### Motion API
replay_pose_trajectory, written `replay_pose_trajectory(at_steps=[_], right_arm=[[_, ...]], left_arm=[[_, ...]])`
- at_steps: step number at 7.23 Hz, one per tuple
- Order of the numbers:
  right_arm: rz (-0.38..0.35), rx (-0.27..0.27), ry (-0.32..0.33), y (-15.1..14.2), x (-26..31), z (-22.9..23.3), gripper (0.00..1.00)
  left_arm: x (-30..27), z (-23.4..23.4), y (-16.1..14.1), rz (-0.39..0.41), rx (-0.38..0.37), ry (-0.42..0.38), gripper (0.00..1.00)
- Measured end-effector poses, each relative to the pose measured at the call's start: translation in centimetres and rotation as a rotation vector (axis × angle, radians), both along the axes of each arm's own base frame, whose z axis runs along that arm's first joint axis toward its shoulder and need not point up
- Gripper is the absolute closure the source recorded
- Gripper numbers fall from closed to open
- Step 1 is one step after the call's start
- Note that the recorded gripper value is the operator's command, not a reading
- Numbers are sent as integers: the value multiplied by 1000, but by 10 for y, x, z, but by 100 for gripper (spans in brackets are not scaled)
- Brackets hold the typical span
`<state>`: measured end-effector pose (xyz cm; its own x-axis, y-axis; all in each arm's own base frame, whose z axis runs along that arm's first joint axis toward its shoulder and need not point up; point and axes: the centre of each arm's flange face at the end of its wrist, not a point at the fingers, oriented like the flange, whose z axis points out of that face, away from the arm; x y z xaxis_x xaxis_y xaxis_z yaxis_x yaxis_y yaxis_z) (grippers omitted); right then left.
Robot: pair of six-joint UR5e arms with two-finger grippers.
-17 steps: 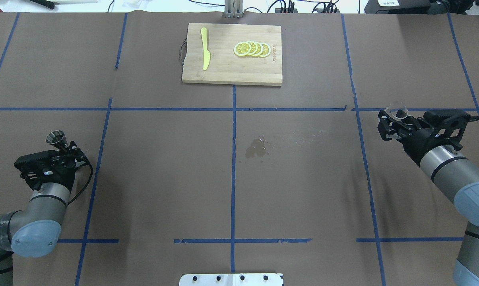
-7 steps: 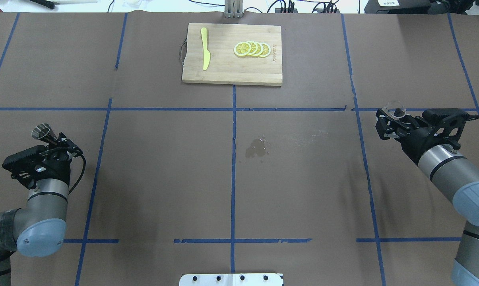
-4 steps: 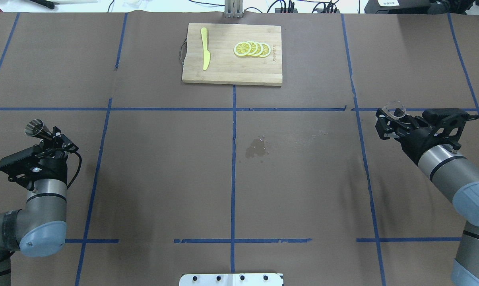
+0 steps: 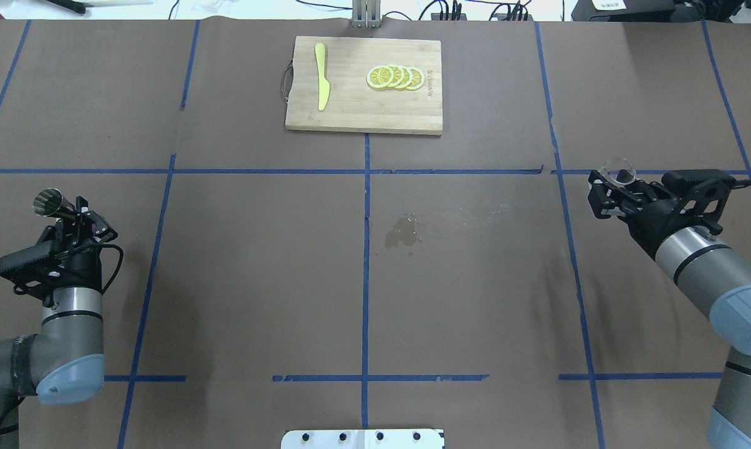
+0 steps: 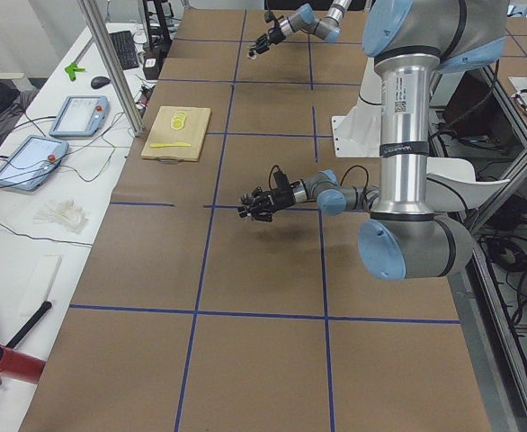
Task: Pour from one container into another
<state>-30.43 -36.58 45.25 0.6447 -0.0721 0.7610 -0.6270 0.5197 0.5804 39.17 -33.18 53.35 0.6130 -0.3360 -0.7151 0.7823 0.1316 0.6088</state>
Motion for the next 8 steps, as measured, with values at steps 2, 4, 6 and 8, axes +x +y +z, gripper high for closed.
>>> replay_pose_trajectory(at_steps=[2, 4, 6, 8], right_arm=[[5, -6, -1, 0, 0, 3, 100], [13, -8, -3, -1, 0, 5, 100], [15, -8, -4, -1, 0, 5, 100], [14, -9, -2, -1, 0, 6, 100]], left_arm=[[6, 5, 5, 8, 17, -16, 100], [14, 7, 13, 24, 25, -23, 100], [23, 7, 19, 38, 35, -25, 100], [33, 5, 22, 49, 38, -21, 90]])
